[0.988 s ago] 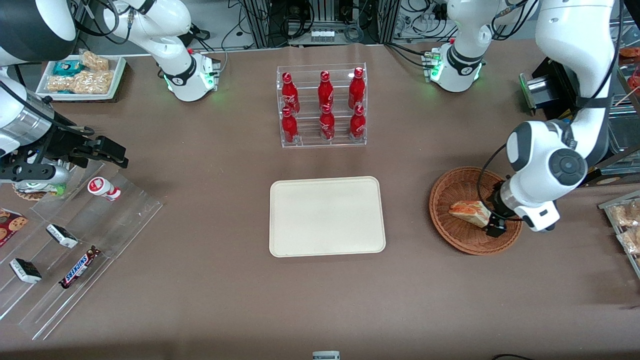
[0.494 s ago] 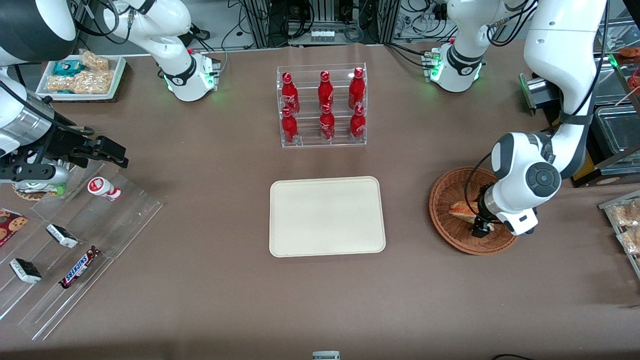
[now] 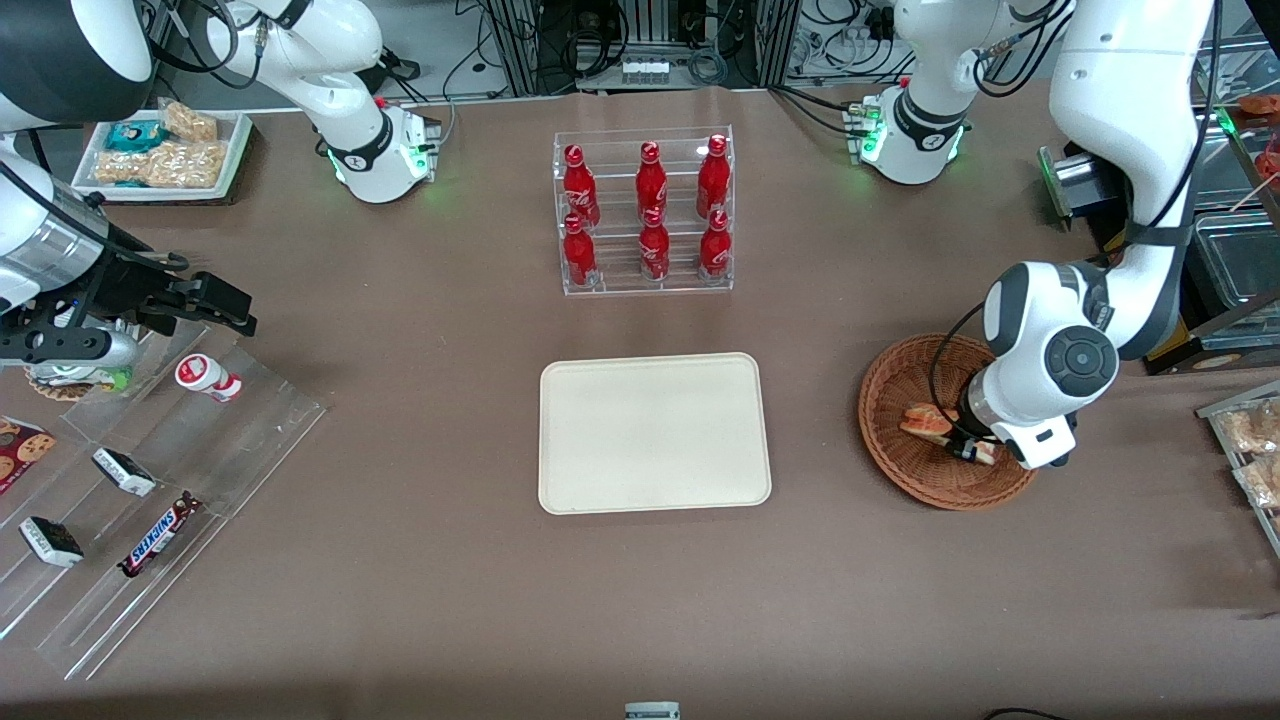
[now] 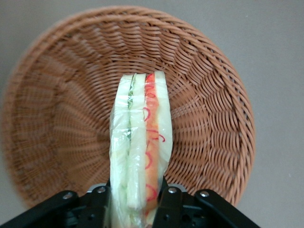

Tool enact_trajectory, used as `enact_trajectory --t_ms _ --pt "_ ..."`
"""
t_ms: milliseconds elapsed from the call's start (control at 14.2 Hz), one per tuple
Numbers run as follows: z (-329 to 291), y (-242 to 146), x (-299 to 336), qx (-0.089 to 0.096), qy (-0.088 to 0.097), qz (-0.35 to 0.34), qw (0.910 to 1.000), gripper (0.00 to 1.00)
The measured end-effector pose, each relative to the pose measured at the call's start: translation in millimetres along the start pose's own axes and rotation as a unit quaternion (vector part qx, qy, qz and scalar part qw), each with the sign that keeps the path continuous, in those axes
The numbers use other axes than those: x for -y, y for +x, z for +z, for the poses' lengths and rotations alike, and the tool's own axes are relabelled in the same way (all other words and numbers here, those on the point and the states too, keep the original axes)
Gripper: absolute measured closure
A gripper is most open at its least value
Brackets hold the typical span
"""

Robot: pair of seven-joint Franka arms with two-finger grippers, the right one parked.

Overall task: Place sandwich from basket to tray
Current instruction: 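Carry the sandwich with the left gripper over the cream tray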

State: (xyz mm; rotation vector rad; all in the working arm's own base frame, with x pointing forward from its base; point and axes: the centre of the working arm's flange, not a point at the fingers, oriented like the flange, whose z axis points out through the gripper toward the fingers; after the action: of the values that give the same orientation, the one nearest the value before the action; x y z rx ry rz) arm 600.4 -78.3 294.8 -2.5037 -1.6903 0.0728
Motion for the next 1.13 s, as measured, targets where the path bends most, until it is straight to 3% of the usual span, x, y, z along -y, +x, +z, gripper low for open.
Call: enact_trajectory --t_ms 141,212,424,565,776,918,988,1129 --pt "-59.6 -25.0 -9.6 0.002 0.013 0.039 0.9992 0.73" --pt "-94.4 -45.8 -16.8 0.003 0.010 0.064 0.9979 0.74" --pt "-167.2 -142.8 -34.9 0.006 -0.032 0.177 0.9836 0.74" --pt "-167.4 -210.7 -39.4 0.003 -0.039 0.278 0.9597 0.74" --pt "-121.4 -304.9 -48.1 -0.029 -0.036 0.436 0.8987 0.84" --pt "-75.7 -355.3 -56.2 -0.042 -0.044 0.495 0.8667 0.85" --pt "-54.8 -372.2 -59.1 -0.047 -0.047 0.512 0.8564 0.85" --pt "-27.8 -389.0 -66.1 -0.045 -0.057 0.530 0.8448 0.85"
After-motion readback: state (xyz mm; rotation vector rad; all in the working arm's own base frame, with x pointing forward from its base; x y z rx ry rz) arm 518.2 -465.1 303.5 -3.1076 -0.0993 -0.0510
